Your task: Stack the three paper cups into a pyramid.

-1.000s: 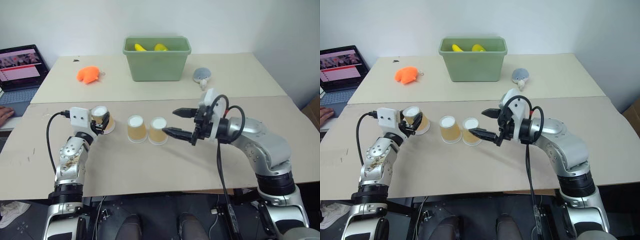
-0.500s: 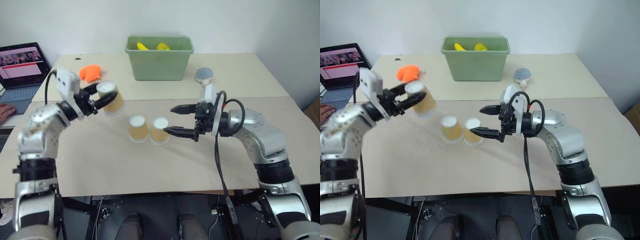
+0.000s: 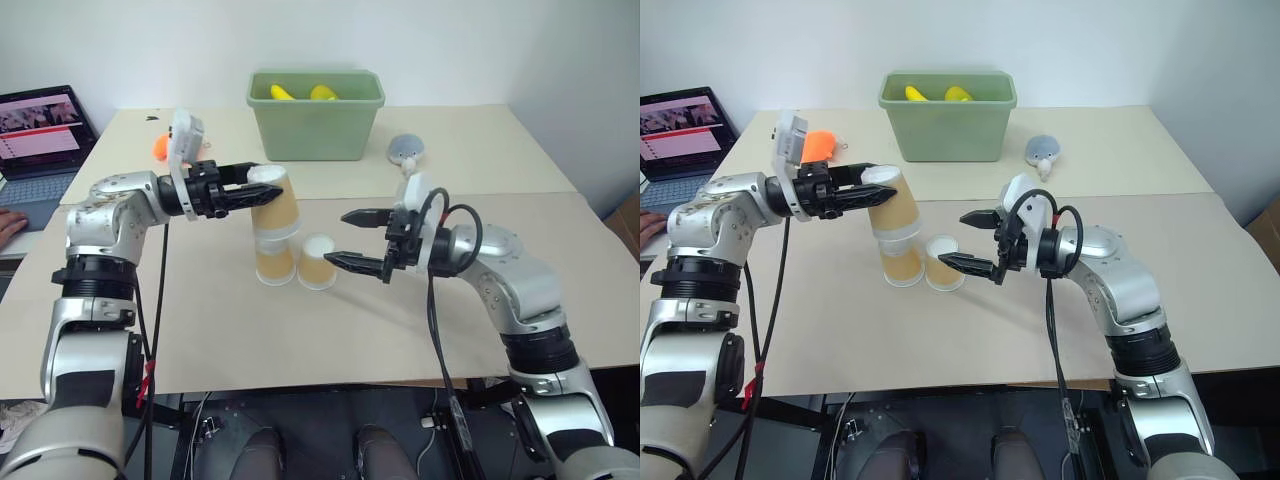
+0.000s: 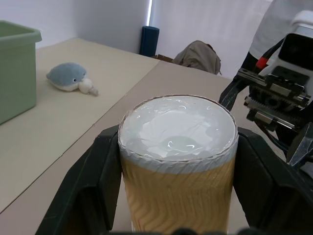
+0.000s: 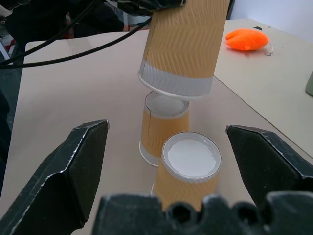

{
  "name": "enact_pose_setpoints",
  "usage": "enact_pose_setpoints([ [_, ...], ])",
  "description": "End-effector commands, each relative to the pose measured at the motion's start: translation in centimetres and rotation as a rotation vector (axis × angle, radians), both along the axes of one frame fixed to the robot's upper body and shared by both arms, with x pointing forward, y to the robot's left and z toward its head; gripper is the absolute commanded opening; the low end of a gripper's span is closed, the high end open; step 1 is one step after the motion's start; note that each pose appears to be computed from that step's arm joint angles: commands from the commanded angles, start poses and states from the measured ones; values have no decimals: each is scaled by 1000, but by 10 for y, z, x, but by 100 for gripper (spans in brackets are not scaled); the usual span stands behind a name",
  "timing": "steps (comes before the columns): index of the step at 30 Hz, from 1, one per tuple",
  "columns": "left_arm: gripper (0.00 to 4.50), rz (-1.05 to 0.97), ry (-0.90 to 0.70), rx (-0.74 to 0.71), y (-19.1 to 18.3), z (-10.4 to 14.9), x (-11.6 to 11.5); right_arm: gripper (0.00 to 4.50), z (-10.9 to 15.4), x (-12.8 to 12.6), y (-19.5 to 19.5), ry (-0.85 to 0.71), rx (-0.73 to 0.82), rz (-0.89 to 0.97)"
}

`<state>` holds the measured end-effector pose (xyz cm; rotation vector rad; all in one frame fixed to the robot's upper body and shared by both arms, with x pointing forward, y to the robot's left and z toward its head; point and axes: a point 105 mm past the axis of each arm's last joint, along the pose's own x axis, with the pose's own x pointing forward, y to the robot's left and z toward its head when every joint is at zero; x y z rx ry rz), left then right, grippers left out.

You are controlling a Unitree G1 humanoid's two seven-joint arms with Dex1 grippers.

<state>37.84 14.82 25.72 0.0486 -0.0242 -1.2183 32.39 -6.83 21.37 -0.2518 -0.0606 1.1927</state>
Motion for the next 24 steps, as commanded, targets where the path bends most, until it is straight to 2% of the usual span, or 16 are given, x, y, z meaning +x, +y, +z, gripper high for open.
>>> enact_pose_setpoints([
  [1, 304, -37, -75, 24, -8, 14, 1, 450, 15, -5, -2, -63, 24, -5],
  [11, 304, -102, -61, 50, -22, 6, 2, 450, 13, -7, -5, -53, 25, -34],
  [24, 304, -105, -53, 107, -24, -15, 4, 450, 13, -10, -7, -44, 35, -51],
])
